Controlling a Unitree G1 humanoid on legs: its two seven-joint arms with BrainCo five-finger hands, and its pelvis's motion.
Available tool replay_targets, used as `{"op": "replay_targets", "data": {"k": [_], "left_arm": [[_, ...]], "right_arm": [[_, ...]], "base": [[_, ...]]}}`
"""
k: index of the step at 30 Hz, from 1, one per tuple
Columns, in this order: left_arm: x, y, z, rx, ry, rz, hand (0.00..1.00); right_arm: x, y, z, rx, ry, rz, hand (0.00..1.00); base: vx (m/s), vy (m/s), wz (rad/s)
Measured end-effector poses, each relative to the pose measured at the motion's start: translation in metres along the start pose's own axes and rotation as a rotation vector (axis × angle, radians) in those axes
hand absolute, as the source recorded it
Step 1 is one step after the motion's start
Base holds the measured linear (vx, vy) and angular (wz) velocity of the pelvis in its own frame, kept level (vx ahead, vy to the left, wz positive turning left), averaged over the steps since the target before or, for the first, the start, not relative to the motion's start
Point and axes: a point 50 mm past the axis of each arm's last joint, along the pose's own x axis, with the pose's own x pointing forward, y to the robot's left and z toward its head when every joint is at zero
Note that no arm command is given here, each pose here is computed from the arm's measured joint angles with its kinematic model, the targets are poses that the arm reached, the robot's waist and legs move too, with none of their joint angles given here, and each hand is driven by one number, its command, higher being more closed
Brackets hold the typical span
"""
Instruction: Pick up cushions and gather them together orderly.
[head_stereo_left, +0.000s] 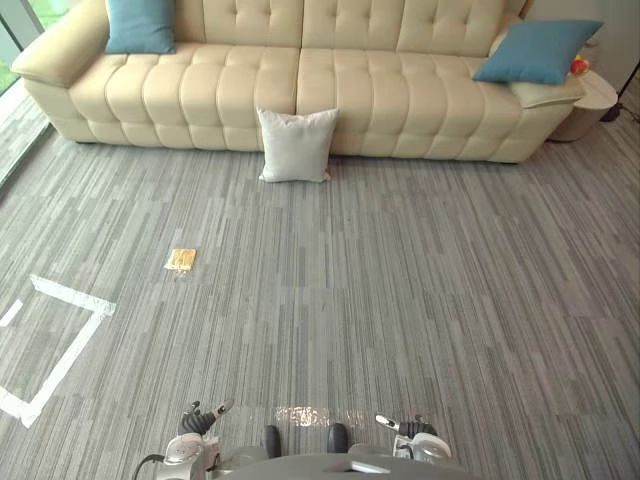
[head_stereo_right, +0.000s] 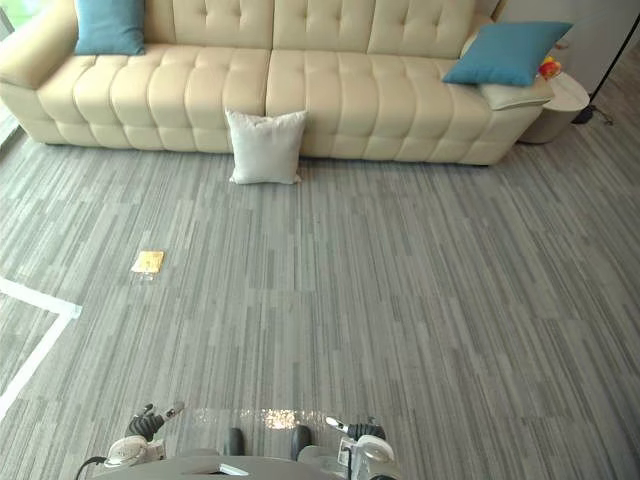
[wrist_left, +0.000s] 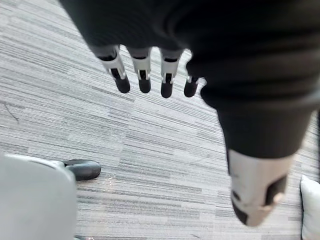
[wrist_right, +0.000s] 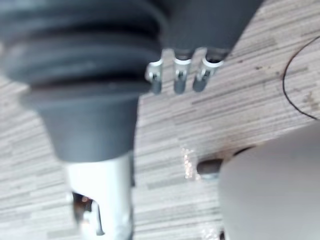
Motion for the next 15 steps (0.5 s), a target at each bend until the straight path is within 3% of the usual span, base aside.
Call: {"op": "replay_targets", "data": {"k": [8,15], "left_arm": [[0.002,-0.003,0.011,-0.021,-0.027,-0.015,0.00],[0.002,-0.019,0.019,0.001,-0.041,-0.058,0.00]], "right_arm": [[-0.004,0.000,0.019,0.041,-0.111,0.020,0.00],[0.000,0.002,0.050,0.043,-0.185,0.032,0.00]], "base": [[0.23,0.089,-0.02],[0.62,-0.077,0.41]]}}
